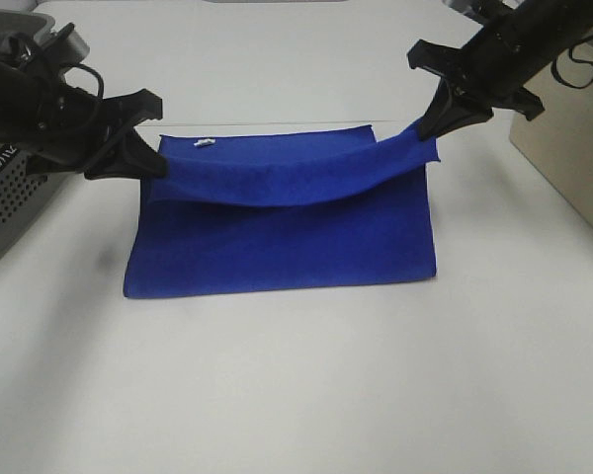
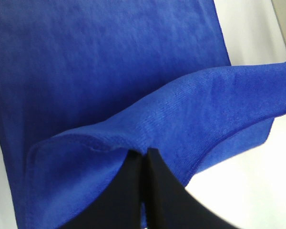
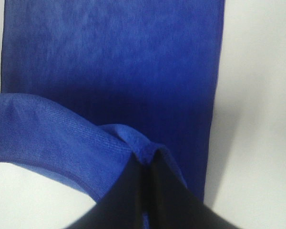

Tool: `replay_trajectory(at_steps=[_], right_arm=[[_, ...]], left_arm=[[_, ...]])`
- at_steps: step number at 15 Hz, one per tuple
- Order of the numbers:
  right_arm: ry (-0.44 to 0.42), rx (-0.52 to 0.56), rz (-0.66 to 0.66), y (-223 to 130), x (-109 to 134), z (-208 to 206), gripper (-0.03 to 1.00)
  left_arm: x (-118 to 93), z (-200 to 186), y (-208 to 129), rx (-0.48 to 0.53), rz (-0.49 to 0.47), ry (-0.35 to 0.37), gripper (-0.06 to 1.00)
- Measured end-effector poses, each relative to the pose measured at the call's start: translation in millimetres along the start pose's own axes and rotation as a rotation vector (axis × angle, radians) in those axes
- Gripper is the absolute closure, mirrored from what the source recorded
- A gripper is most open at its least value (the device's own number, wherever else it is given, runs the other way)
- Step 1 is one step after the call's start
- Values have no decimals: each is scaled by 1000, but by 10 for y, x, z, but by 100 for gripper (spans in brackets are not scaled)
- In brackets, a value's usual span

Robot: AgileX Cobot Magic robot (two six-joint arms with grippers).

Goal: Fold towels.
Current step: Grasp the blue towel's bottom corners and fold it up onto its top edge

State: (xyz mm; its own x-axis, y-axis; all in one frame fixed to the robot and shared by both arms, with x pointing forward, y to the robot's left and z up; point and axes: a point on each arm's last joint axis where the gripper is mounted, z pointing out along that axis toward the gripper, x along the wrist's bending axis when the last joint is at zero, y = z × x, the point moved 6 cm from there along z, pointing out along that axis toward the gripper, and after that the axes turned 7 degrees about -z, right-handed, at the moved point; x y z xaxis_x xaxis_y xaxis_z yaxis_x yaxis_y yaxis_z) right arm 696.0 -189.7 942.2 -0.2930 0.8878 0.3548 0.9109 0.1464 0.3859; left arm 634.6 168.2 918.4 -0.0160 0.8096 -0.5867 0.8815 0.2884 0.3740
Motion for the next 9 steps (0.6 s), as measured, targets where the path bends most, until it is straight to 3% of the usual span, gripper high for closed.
replay_trajectory(at_steps=[4,9], right_arm=[[17,-50,-3,542,-141,317,97],[19,-123,4,850,-293,630,97]], left_arm=[[-6,330,549,-58,40,40,94],[86,554,1065,-153,58,56,94]])
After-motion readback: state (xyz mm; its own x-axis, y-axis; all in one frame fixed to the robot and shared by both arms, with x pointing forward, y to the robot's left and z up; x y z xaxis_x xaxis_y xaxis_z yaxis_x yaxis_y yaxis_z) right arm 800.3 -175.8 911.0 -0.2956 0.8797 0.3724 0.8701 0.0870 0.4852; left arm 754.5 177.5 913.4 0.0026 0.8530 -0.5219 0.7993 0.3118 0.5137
